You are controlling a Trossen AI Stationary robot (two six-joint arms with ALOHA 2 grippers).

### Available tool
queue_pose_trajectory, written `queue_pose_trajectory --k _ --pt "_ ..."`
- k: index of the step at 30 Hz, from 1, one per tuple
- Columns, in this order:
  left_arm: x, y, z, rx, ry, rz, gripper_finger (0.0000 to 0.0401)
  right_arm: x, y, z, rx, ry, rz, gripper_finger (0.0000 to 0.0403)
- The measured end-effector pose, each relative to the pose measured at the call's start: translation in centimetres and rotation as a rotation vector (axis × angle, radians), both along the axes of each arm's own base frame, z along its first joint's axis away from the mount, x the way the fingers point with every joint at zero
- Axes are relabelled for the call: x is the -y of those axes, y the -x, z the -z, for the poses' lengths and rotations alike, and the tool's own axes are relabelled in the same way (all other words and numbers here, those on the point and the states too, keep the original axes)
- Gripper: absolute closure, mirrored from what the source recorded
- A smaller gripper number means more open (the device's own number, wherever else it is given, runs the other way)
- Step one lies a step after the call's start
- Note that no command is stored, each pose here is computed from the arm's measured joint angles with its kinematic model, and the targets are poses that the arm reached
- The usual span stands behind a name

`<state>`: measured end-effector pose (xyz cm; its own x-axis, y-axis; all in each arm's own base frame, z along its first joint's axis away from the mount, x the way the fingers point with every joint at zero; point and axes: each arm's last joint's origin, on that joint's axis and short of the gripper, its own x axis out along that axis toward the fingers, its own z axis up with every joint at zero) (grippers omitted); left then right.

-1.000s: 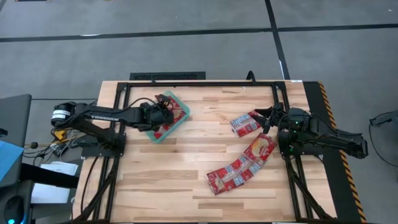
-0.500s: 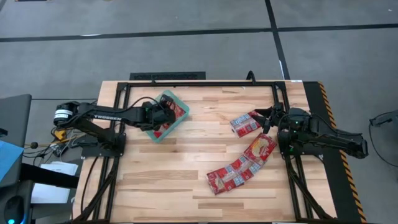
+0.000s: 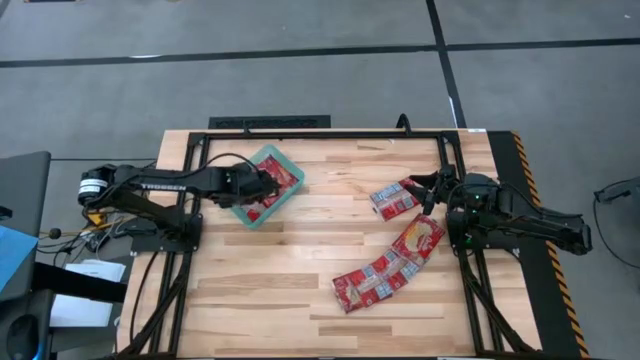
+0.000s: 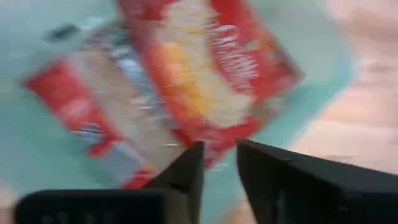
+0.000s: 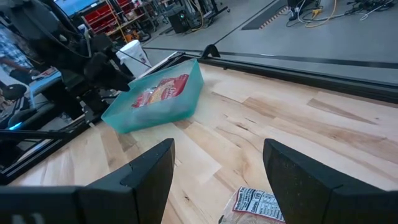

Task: Sort popcorn bags into baskets
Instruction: Put the red popcorn bag into the blue bin

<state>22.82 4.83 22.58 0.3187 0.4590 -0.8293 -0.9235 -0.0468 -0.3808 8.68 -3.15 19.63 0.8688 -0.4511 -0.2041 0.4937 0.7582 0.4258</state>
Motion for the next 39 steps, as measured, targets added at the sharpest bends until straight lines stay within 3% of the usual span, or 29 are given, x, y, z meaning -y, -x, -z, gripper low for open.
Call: queue_pose_trajectory --k 3,20,30,39 --pt "-0.1 0.0 0.3 -0.042 -0.006 0.024 0.039 0.0 0.0 0.0 0.0 0.0 0.0 0.0132" --pt "-0.3 -2.1 5.7 -0.232 0.133 -0.035 0.0401 0.0 0.0 0.0 0.01 -0.016 0.002 0.0132" --pt "-1.5 -4.6 6.2 -0.041 0.053 -0.048 0.0401 0.0 0.0 0.0 0.008 -0.015 0.003 0.0132" --pt "-2.5 -4.3 6.2 -0.028 0.058 -0.096 0.0401 0.0 0.0 0.0 0.009 -0.015 0.001 0.0132"
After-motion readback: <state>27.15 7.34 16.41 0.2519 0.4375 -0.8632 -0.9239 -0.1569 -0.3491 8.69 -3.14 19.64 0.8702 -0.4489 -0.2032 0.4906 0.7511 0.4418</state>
